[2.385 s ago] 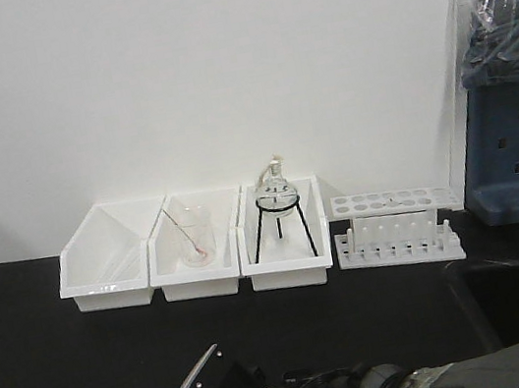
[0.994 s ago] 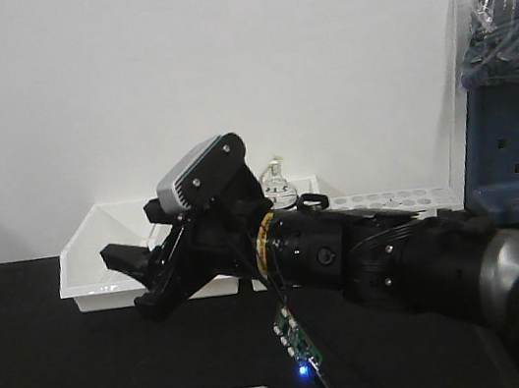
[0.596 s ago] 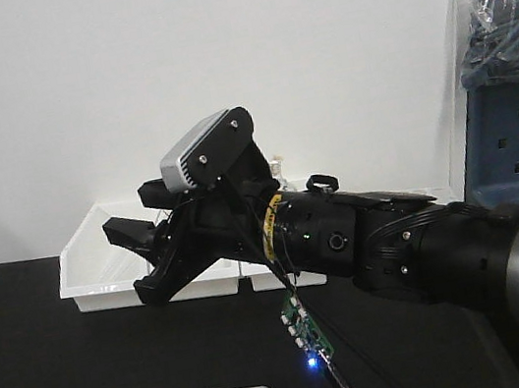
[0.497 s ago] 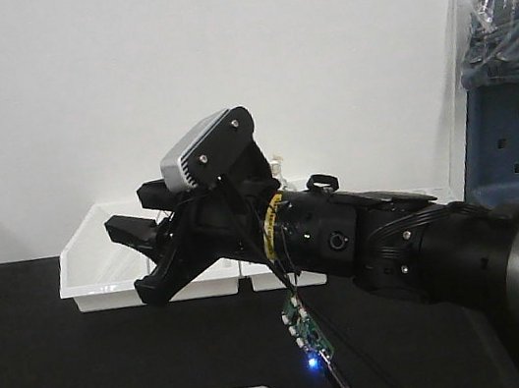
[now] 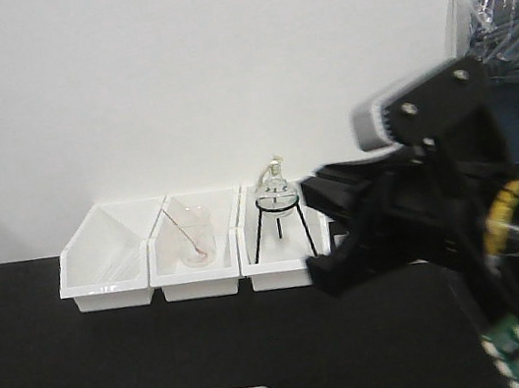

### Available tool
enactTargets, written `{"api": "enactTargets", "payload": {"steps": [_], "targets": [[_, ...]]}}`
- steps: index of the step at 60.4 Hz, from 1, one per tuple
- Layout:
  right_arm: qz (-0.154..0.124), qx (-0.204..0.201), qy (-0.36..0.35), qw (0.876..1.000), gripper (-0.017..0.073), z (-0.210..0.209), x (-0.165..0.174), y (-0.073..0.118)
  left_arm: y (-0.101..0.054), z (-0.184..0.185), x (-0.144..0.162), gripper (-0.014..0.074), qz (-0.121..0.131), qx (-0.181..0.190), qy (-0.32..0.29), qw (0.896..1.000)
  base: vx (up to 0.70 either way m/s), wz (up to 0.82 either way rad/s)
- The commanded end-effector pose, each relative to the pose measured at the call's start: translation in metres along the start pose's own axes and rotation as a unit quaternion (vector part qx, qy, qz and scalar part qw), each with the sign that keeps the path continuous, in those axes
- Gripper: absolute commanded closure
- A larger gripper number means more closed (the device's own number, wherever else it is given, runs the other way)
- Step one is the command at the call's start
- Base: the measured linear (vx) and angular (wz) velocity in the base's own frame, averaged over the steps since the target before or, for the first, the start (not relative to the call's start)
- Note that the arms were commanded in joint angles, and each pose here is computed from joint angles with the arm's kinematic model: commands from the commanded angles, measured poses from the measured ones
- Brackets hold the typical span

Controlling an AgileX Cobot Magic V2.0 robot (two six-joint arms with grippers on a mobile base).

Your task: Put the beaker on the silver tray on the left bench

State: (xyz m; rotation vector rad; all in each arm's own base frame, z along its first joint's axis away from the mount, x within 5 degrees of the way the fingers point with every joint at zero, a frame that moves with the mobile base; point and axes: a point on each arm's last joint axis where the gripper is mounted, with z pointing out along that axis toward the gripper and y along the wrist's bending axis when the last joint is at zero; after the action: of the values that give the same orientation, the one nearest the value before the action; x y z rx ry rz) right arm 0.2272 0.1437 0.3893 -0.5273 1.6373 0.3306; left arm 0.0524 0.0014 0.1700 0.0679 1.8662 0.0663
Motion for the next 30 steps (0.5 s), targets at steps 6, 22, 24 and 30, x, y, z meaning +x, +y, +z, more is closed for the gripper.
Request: {"api": "enactTargets", "payload": {"steps": [6,22,24,30], "targets": [[-0.042,0.076,-0.012,0.996,0.0575,-0.093,0.013,-0.028,-0.001,0.002,-0.001,0.0592,-0.001,0.003,-0.032,0.999,0.00,0.00],[-0.011,0.275,-0.075,0.958,0.0575,-0.209,0.096,-0.030,-0.001,0.002,-0.001,0.0592,-0.001,0.003,-0.032,0.999,0.00,0.00],[0.007,0.287,-0.077,0.955,0.0575,-0.215,0.111,-0.026,-0.001,0.002,-0.001,0.0592,-0.001,0.003,-0.032,0.999,0.00,0.00],[0.055,0.291,-0.087,0.951,0.0575,-0.220,0.149,-0.015,-0.001,0.002,-0.001,0.0592,-0.001,0.003,-0.032,0.999,0.00,0.00]]}}
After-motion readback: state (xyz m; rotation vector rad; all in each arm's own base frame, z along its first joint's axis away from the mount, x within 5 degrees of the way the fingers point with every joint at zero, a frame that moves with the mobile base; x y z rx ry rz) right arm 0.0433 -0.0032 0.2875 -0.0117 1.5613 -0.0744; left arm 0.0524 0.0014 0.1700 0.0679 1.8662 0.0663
